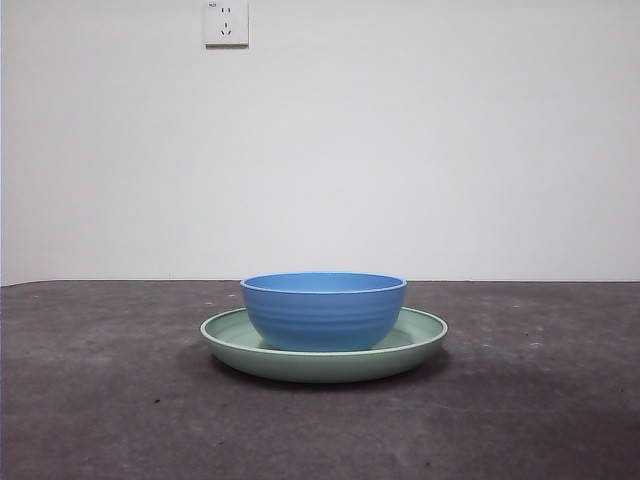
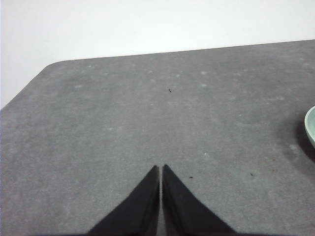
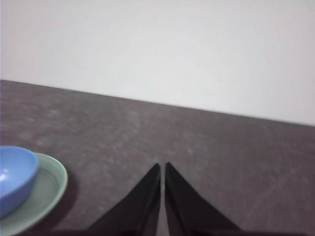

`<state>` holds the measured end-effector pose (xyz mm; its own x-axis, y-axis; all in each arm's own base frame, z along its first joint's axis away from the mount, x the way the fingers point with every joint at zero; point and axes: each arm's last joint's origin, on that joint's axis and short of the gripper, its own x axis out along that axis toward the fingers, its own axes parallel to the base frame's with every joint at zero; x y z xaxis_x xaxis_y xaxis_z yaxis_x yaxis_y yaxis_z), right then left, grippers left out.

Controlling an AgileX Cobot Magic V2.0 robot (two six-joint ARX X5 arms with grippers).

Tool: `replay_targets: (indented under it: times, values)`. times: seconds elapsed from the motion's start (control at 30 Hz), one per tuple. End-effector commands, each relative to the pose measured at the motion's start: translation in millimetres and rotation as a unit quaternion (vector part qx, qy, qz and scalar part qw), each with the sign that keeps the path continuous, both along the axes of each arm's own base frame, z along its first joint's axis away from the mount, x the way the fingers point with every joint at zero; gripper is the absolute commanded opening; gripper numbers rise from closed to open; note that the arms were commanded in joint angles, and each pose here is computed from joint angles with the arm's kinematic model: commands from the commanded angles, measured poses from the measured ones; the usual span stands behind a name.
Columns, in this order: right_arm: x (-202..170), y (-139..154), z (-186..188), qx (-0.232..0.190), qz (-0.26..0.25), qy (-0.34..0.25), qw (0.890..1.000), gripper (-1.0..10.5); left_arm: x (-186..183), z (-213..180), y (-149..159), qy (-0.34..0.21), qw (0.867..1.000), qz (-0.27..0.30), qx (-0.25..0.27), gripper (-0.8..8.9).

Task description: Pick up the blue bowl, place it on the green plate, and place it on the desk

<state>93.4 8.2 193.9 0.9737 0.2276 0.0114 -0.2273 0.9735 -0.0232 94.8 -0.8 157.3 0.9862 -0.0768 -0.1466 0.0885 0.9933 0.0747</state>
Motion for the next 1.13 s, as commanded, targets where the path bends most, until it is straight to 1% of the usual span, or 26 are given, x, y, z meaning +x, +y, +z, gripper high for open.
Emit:
replay_targets:
  times: [0.03,0.3,0.47,0.63,0.77,1.13]
  values:
    - [1.1,-0.1,-9.1,0.014,-0.002,0.007,1.000,0.1,0.8,-7.7,0.3,0.014,1.000,0.003,-0.002,0.09]
    - [2.9,0.0,-29.5,0.025,-0.002,0.025,0.999,0.1,0.8,-7.7,0.3,0.014,1.000,0.003,-0.002,0.09]
    - [2.9,0.0,-34.4,0.026,-0.003,0.046,0.999,0.1,0.8,-7.7,0.3,0.014,1.000,0.003,-0.002,0.09]
    - [2.0,-0.1,-43.0,0.025,-0.004,0.091,0.996,0.1,0.8,-7.7,0.3,0.014,1.000,0.003,-0.002,0.09]
    - [1.9,0.2,-42.8,0.032,-0.001,0.092,0.995,0.1,0.8,-7.7,0.3,0.014,1.000,0.003,-0.002,0.09]
    - [2.0,0.2,-41.9,0.031,-0.001,0.088,0.996,0.1,0.8,-7.7,0.3,0.014,1.000,0.003,-0.002,0.09]
